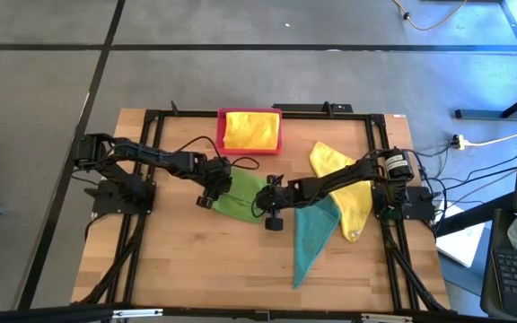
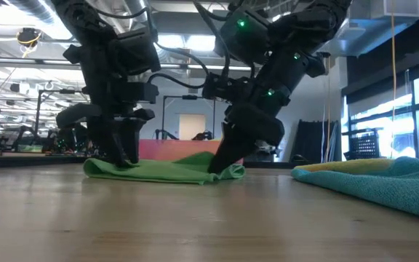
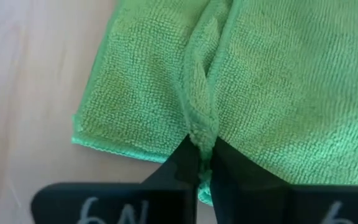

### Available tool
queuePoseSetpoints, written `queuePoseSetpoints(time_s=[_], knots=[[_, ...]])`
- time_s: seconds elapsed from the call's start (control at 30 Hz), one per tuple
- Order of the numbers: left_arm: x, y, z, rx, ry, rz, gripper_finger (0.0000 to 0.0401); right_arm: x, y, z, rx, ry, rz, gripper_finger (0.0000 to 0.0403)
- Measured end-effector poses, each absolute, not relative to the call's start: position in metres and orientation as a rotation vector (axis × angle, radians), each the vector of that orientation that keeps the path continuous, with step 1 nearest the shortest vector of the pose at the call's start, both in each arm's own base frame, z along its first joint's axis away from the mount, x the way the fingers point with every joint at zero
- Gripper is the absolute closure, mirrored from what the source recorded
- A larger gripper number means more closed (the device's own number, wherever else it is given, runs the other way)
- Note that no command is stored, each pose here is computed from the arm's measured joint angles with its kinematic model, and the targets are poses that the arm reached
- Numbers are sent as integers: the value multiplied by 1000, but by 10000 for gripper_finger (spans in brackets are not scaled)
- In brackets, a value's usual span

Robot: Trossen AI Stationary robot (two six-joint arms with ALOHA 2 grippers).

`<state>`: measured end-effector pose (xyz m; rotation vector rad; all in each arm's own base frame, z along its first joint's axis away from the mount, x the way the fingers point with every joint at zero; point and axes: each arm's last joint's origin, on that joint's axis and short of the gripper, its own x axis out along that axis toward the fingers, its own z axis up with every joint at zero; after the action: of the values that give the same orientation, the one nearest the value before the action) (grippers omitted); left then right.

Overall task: Fold microfiber towels
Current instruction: Fold the green microfiber cloth

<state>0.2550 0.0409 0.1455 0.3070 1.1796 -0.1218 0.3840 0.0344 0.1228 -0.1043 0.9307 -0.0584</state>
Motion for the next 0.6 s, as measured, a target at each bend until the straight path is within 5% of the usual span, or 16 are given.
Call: queuePoseSetpoints(time_s=[0.6], knots=[[255, 41, 145, 304, 1179, -119, 238, 385, 36, 124, -62, 925, 5, 289]])
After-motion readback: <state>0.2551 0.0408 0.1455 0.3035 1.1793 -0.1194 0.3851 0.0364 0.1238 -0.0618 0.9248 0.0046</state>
